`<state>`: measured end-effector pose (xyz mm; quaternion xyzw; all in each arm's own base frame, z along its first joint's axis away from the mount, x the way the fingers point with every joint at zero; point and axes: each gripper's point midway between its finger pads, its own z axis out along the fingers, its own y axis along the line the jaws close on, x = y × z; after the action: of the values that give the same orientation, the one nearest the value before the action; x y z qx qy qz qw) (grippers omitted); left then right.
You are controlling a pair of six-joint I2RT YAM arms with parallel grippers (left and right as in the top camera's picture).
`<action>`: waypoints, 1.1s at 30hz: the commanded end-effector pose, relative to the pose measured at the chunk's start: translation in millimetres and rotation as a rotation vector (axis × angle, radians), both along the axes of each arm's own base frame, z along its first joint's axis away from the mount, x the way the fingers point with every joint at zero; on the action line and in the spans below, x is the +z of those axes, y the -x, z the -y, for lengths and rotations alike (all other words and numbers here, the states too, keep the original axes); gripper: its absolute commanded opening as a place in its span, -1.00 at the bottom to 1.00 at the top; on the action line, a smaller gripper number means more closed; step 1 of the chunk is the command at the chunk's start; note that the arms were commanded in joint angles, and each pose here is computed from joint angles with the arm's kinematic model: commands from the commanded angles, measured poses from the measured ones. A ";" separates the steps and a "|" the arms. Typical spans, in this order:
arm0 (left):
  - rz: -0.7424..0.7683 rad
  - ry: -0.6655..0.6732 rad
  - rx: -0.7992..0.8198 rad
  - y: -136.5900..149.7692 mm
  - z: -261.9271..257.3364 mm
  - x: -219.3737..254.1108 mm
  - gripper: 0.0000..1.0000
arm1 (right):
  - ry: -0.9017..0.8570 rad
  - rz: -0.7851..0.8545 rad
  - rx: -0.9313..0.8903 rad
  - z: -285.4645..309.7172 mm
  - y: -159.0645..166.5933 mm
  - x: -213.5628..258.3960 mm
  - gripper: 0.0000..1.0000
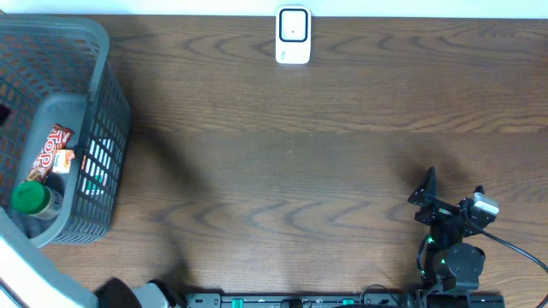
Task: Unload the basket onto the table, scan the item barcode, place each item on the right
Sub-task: 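Move the left gripper over the basket toward the green-capped bottle, then lower the left gripper and grasp the green-capped bottle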
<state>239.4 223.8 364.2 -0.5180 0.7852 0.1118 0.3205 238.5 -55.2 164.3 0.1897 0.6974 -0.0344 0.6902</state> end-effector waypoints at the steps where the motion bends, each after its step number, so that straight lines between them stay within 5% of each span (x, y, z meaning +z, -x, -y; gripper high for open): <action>1: -0.057 0.103 0.091 -1.6 -19.5 -34.7 0.96 | 0.010 -0.005 -0.019 3.7 1.3 -0.8 0.99; 8: -0.251 0.249 0.108 -7.0 -29.8 -107.0 0.96 | 0.010 -0.005 -0.019 3.7 1.3 -0.8 0.99; 13: -0.364 0.238 0.149 4.4 -40.2 -140.9 0.96 | 0.010 -0.005 -0.019 3.7 1.3 -0.8 0.98; 33: -0.408 0.336 0.249 36.5 -54.4 -219.8 0.96 | 0.010 -0.005 -0.019 3.7 1.3 -0.8 0.98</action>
<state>206.7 281.1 151.4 -0.6197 0.7738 0.1193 0.0544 238.5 -55.1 164.3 0.1896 0.6975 -0.0343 0.6902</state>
